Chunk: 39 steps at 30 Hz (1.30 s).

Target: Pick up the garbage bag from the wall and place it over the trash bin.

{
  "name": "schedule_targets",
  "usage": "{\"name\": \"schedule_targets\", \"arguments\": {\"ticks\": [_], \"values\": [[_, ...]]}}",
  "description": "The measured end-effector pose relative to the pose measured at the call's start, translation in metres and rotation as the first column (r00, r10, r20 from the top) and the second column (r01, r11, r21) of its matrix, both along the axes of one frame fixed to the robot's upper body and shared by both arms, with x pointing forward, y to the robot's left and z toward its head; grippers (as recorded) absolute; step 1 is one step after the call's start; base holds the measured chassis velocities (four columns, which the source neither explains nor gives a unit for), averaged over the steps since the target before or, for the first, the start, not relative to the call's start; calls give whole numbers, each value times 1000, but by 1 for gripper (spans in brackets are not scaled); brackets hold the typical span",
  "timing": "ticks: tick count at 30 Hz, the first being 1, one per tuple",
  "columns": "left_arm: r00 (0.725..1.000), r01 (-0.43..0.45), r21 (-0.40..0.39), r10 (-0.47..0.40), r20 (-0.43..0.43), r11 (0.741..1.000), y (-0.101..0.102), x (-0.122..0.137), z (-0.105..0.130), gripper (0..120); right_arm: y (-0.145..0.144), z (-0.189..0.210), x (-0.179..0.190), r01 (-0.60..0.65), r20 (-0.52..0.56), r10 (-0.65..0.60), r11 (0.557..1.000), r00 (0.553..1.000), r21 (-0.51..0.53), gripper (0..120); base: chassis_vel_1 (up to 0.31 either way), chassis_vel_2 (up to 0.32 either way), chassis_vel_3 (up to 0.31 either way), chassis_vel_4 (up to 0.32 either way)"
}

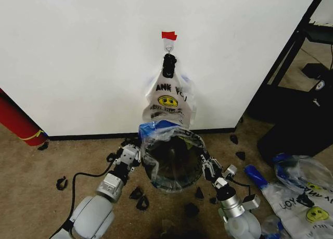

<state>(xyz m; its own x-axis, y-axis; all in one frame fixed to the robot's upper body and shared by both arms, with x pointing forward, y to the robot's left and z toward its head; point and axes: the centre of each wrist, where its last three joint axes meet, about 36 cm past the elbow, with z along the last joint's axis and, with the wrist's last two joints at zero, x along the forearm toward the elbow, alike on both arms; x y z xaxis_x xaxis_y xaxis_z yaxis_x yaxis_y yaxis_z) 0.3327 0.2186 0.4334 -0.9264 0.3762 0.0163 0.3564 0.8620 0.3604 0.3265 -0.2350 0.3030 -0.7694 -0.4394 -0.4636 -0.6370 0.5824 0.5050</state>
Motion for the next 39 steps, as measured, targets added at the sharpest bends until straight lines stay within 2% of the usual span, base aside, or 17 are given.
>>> {"name": "schedule_targets", "arguments": {"ticks": [6, 13, 17, 19, 22, 25, 26, 29, 31, 32, 35, 36, 38, 39], "values": [[1000, -5, -11, 5, -4, 1000, -1, 4, -5, 0, -4, -2, -2, -18, -15, 19, 999, 1000, 38, 1, 0, 0, 0, 0], [1000, 3, -97, -5, -14, 995, 0, 5, -16, 0, 9, -2, -4, 22, -83, -12, 993, 996, 119, 1, 0, 0, 0, 0], [999, 31, -165, -32, -3, 986, 1, 3, -21, 15, 15, -3, -5, 89, -146, -67, 984, 987, 153, 1, 0, 0, 0, 0], [999, 41, -175, -41, 4, 984, 1, 2, -23, 18, 16, -3, -5, 106, -162, -80, 981, 984, 160, 1, 0, 0, 0, 0], [998, 62, -209, -59, 22, 976, 4, 3, -28, 32, 19, -3, -4, 154, -206, -115, 970, 972, 188, 1, 0, 0, 0, 0], [1000, 17, -225, -12, 21, 974, 7, 4, -31, 45, 22, -5, -2, 184, -228, -136, 962, 964, 201, 1, 0, 0, 0, 0], [1000, 17, -225, -12, 21, 974, 7, 4, -31, 45, 22, -5, -2, 184, -228, -136, 962, 964, 201, 1, 0, 0, 0, 0], [998, -53, -250, 56, 4, 967, 11, 0, -27, 56, 22, -8, 0, 205, -238, -154, 957, 959, 206, 1, 0, 0, 0, 0], [999, -54, -287, 50, -19, 956, 14, -11, -19, 67, 19, -10, 2, 221, -243, -168, 952, 955, 210, 1, 0, 0, 0, 0], [999, -54, -287, 50, -19, 956, 14, -11, -19, 67, 19, -10, 2, 221, -243, -168, 952, 955, 210, 1, 0, 0, 0, 0], [999, -1, -317, -12, -38, 948, 19, -22, -18, 77, 17, -9, 5, 232, -246, -176, 948, 953, 218, 1, 0, 0, 0, 0], [998, 40, -318, -54, -37, 947, 23, -24, -21, 81, 15, -9, 6, 236, -247, -180, 946, 952, 222, 1, 0, 0, 0, 0], [988, 153, -260, -157, 5, 953, 38, -21, -35, 91, 12, -7, 8, 242, -246, -185, 944, 951, 223, 1, 0, 0, 0, 0], [988, 153, -260, -157, 5, 953, 38, -21, -35, 91, 12, -7, 8, 242, -246, -185, 944, 951, 223, 1, 0, 0, 0, 0]]}}
